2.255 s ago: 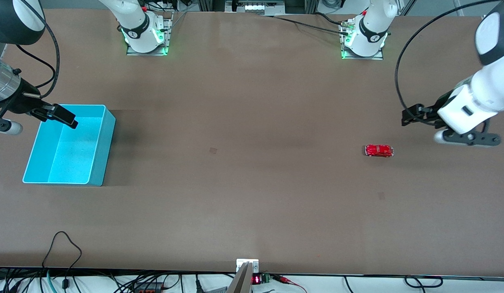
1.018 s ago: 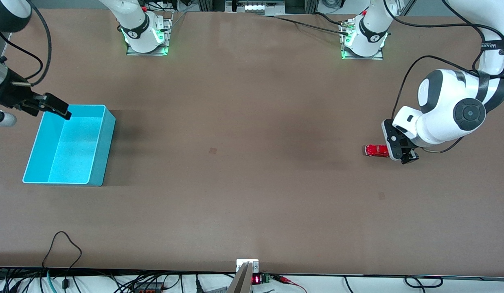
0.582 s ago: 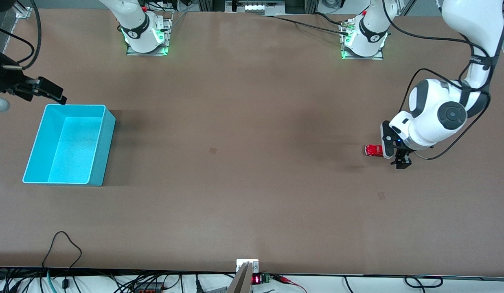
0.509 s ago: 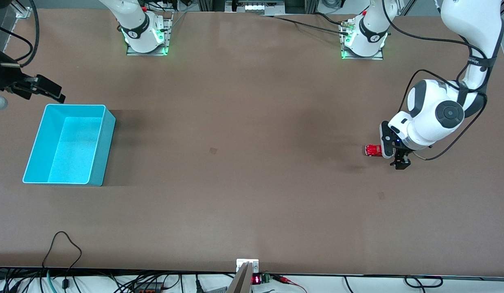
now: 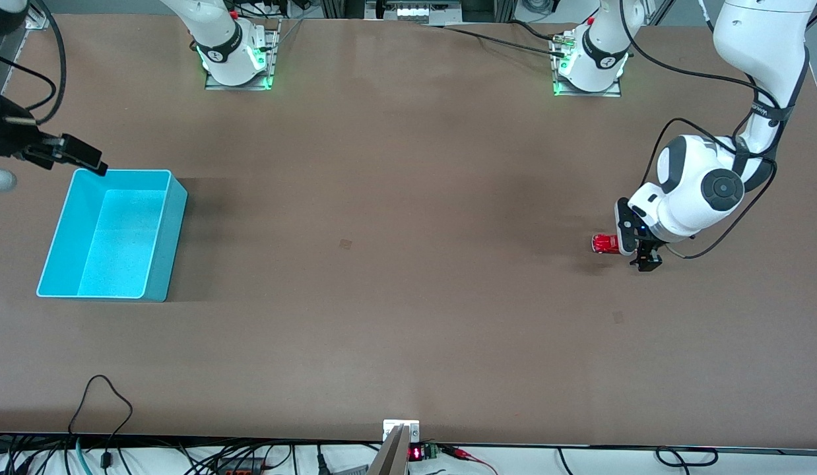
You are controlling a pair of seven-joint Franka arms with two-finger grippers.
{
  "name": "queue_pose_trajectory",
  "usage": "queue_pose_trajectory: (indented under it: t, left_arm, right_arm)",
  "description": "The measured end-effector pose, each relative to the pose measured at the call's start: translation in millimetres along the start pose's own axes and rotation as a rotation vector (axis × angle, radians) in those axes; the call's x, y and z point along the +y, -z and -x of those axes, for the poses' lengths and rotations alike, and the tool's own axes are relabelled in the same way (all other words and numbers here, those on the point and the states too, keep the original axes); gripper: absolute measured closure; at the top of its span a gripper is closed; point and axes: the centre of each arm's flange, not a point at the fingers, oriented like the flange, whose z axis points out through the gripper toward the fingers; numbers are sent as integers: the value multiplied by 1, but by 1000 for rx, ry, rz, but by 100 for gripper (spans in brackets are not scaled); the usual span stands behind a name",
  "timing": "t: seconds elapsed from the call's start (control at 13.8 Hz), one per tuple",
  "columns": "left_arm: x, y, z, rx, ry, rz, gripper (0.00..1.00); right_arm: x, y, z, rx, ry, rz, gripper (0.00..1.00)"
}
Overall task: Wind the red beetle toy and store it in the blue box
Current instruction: 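Lower the left gripper over the red car and grasp it, then pull the car backward along the table with the left gripper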
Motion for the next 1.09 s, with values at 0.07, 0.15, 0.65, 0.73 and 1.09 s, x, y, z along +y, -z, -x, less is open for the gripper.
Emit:
queue_pose_trajectory:
  t: [0.07, 0.15, 0.65, 0.73, 1.09]
  left_arm:
    - [1, -2, 0, 0, -1, 4, 0]
    - [3, -4, -1, 1, -1, 8, 0]
    - [8, -18, -2, 7, -3, 8, 12]
    - [8, -18, -3, 8, -3, 6, 12]
    - [7, -17, -3, 9, -3, -5, 44]
  right_arm:
    - [0, -3, -2, -3, 0, 0, 0]
    - [0, -4, -3, -4, 0, 1, 0]
    - [-2, 8, -9, 37, 2, -4, 0]
    - [-2, 8, -10, 39, 2, -4, 0]
    - [-2, 8, -12, 38, 1, -4, 0]
